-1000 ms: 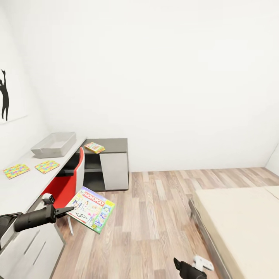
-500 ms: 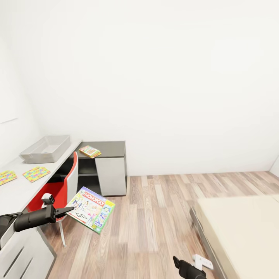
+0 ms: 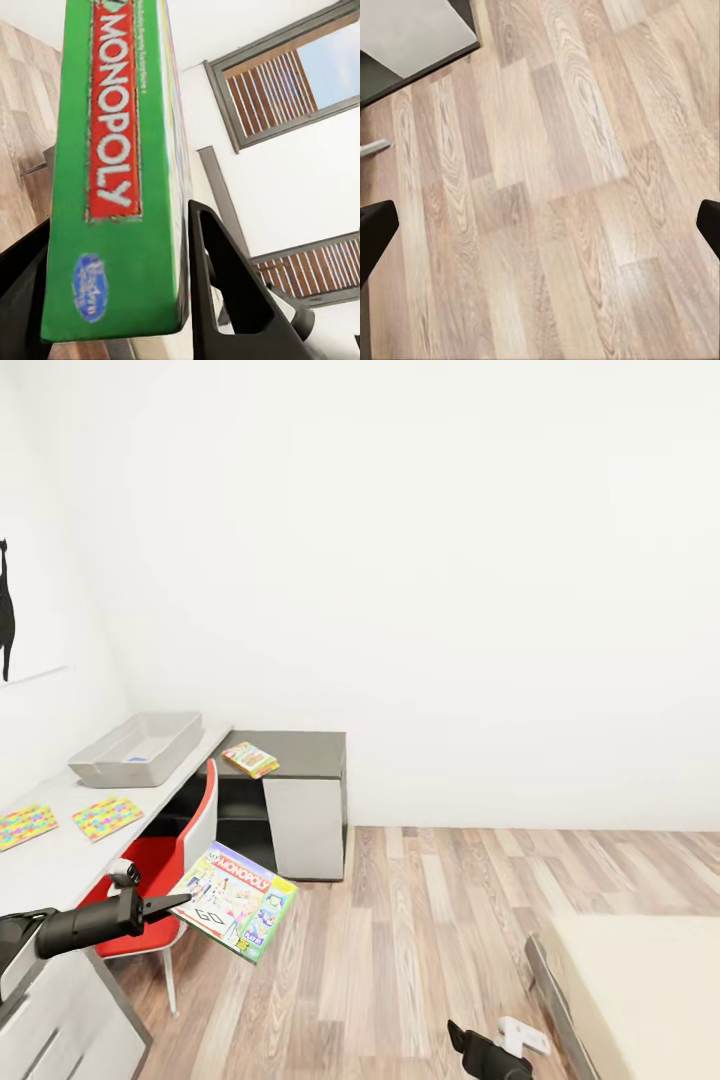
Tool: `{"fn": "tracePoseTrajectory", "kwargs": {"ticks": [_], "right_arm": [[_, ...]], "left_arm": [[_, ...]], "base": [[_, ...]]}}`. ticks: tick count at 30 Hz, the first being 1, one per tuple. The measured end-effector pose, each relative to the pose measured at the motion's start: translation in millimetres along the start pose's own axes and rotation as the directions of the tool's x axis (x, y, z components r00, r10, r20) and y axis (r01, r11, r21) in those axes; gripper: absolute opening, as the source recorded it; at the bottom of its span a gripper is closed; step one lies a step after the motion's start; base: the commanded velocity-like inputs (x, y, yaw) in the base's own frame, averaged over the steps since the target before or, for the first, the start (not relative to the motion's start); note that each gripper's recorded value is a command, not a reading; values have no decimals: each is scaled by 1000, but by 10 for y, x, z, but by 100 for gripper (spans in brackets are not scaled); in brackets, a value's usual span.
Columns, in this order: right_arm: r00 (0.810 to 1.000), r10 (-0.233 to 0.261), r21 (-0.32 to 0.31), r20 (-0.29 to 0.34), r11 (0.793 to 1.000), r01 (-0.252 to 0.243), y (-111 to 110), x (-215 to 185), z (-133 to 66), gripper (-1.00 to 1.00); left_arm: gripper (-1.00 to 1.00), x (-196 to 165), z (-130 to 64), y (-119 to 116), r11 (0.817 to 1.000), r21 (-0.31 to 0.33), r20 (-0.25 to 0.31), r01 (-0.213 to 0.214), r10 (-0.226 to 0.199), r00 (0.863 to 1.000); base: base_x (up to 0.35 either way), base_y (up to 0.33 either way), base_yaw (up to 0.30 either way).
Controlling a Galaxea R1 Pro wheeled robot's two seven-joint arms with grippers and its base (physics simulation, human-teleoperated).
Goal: Put all the toys in the child's room - the three board games (two on the bed and one on the table), the two jigsaw puzzles on the table, and the tennis ball on the table - inside the toy box on the table in the child's room.
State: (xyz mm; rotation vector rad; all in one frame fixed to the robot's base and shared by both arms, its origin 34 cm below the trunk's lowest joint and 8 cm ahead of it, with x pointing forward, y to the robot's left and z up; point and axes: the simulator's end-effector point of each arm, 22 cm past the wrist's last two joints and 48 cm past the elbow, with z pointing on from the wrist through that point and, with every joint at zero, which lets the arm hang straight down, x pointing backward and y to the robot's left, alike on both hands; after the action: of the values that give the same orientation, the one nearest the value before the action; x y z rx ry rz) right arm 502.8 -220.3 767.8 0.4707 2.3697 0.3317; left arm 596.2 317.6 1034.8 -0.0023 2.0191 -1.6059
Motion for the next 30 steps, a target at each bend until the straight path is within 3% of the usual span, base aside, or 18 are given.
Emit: {"fn": "tracePoseTrajectory", "kwargs": {"ticks": [30], "right_arm": [[1000, 1, -2, -3, 1000, -1, 20, 16, 5, 100]], "left_arm": [[-100, -10, -5, 8, 1000, 0, 5, 2, -2, 1000]], "base": [[314, -99, 1]]}}
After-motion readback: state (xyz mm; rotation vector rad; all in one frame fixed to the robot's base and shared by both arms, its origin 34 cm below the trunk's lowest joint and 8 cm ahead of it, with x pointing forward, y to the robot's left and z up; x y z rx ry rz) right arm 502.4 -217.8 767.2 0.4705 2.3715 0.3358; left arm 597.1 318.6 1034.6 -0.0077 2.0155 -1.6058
